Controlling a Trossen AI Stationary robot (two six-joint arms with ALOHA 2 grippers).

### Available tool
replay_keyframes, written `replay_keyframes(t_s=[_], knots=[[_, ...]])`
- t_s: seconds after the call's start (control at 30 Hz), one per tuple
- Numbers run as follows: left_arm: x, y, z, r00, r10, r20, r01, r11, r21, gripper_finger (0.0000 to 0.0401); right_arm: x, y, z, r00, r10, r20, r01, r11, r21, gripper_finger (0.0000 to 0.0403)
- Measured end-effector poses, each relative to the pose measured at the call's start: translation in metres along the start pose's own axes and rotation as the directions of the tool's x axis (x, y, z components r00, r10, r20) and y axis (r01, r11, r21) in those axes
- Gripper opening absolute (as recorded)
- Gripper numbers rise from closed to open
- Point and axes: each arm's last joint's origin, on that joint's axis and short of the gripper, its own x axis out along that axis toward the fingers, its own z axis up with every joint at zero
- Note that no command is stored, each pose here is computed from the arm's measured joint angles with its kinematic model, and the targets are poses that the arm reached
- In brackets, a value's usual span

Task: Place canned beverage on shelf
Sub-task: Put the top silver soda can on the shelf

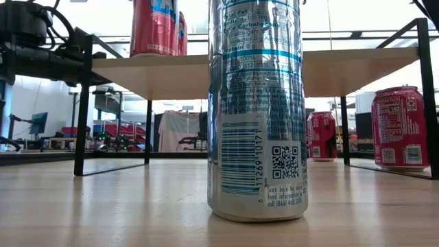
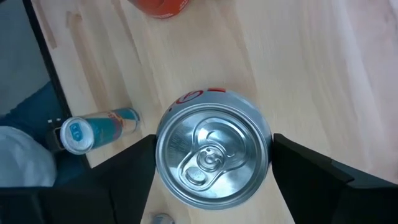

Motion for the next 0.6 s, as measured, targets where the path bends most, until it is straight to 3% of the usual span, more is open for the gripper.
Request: replay_keyframes(t_s=[0.2,0.6], knots=[[0.0000,0.0000,0.0000,1.000,-0.001,0.000,0.001,1.000,0.000,0.0195,0.0011,0.0034,0.0024,0.997,0.079,-0.003,-0.079,0.997,-0.016,0.0296],[0.0000,0.0000,0.0000,1.000,0.000,0.000,0.000,1.000,0.000,0.0195,0.0015,0.0023,0.0028,0.999,0.046,0.011,-0.045,0.999,-0.022,0.0307]])
